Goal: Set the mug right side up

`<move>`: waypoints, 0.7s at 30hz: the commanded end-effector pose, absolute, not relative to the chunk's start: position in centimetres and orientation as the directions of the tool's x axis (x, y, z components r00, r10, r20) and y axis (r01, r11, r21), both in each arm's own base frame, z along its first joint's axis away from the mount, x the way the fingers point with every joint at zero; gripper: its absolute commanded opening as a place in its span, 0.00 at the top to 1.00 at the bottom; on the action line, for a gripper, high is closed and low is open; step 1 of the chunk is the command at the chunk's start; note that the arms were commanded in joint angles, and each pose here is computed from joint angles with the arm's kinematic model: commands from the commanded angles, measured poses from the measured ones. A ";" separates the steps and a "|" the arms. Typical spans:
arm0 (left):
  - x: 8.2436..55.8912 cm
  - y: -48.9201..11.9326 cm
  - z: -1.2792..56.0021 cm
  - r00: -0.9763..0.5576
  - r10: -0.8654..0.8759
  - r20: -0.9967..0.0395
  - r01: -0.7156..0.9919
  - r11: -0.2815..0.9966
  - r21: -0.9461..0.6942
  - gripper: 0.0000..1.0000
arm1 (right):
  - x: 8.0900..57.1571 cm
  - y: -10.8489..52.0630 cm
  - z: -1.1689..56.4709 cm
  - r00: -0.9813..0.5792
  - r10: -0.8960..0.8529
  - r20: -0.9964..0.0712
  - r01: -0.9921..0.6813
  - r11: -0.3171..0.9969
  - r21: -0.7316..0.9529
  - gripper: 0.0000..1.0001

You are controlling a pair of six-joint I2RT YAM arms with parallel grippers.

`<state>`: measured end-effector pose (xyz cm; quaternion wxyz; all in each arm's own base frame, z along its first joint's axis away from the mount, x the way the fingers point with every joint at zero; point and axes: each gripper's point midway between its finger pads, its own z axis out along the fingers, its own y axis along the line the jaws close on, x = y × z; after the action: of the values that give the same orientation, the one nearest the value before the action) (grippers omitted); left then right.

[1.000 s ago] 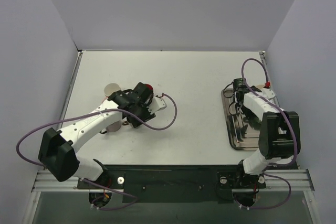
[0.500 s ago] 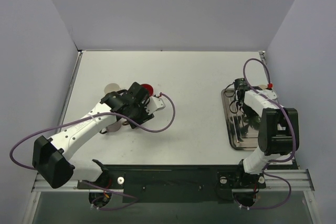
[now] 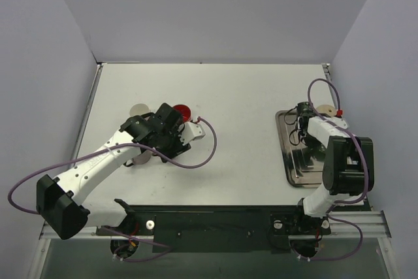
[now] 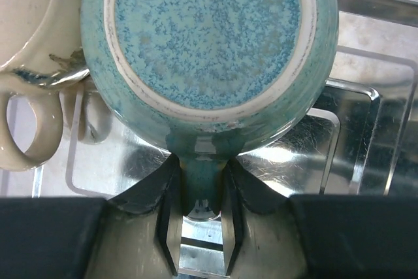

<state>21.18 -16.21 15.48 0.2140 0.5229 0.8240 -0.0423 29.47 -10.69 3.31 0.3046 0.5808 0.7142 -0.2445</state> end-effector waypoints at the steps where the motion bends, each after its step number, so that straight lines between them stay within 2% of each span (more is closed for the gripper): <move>1: 20.4 -17.2 17.6 -0.326 0.823 -0.465 0.898 0.424 0.121 0.48 | 29.4 -10.3 4.6 -0.167 0.687 -0.707 0.962 0.271 0.036 0.99; 7: 18.8 -18.0 19.5 -0.297 0.796 -0.527 0.920 0.386 0.065 0.47 | 28.9 -8.0 8.5 -0.125 0.709 -0.694 0.890 0.389 0.237 1.00; 12: 17.8 -19.3 22.6 -0.297 0.715 -0.633 0.932 0.362 -0.029 0.46 | 27.9 -5.2 13.2 -0.189 0.618 -0.763 0.776 0.570 0.269 1.00; 16: 18.7 -20.3 26.6 -0.321 0.569 -0.757 0.914 0.396 -0.090 0.41 | 28.2 -1.5 17.3 -0.215 0.618 -0.756 0.601 0.694 0.397 1.00; 21: 20.4 -20.1 31.8 -0.376 0.330 -0.866 0.870 0.448 -0.206 0.34 | 28.9 5.2 24.7 -0.228 0.568 -0.791 0.256 0.819 0.514 1.00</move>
<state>19.94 -18.67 25.41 0.3199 0.4465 0.7984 -0.2467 26.88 0.50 15.95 0.4656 0.3700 0.8032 0.0358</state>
